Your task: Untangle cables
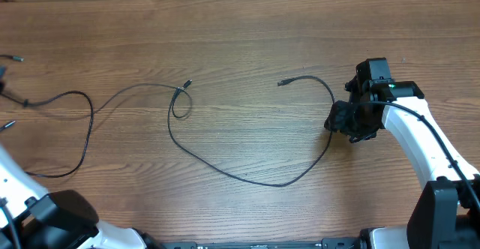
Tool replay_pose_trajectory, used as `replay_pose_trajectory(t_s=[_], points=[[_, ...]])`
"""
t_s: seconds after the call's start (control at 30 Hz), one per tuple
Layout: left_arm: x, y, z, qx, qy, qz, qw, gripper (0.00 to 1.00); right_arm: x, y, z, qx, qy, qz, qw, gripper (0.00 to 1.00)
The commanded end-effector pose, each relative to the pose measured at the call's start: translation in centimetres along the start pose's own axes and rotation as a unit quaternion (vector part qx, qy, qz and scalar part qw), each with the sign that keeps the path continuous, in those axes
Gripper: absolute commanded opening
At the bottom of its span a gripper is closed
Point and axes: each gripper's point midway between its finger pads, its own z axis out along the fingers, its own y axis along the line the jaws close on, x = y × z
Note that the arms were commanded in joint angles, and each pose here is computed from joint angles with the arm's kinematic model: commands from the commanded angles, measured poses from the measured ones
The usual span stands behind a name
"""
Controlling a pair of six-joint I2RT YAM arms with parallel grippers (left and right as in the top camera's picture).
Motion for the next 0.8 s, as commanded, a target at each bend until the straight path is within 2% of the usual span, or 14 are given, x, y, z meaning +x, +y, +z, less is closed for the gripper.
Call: replay_pose_trajectory(t_s=[0.0, 0.17, 0.6, 0.63, 0.67, 0.7, 0.77], points=[[-0.6, 1.4, -1.0, 0.008, 0.001, -0.051, 0.999, 0.04, 0.1, 0.1, 0.0, -0.002, -0.002, -0.004, 1.000, 0.52], [-1.2, 3.0, -1.1, -0.012, -0.006, -0.061, 0.998, 0.04, 0.1, 0.1, 0.0, -0.002, -0.001, -0.004, 1.000, 0.52], [-1.7, 3.9, -1.1, -0.038, -0.023, -0.061, 0.997, 0.04, 0.2, 0.1, 0.0, -0.001, 0.001, -0.004, 1.000, 0.49], [-1.7, 3.8, -1.1, -0.036, -0.023, -0.060, 0.997, 0.08, 0.2, 0.1, 0.0, -0.001, 0.001, -0.004, 1.000, 0.49], [-1.7, 3.8, -1.1, -0.035, -0.022, -0.060, 0.997, 0.22, 0.2, 0.1, 0.0, -0.001, 0.001, -0.004, 1.000, 0.49], [-1.7, 3.7, -1.1, -0.034, -0.022, -0.060, 0.997, 0.42, 0.2, 0.1, 0.0, -0.001, 0.000, -0.004, 1.000, 0.49], [-1.5, 3.5, -1.1, -0.027, -0.017, -0.060, 0.998, 0.66, 0.2, 0.1, 0.0, -0.001, 0.000, -0.004, 1.000, 0.49]])
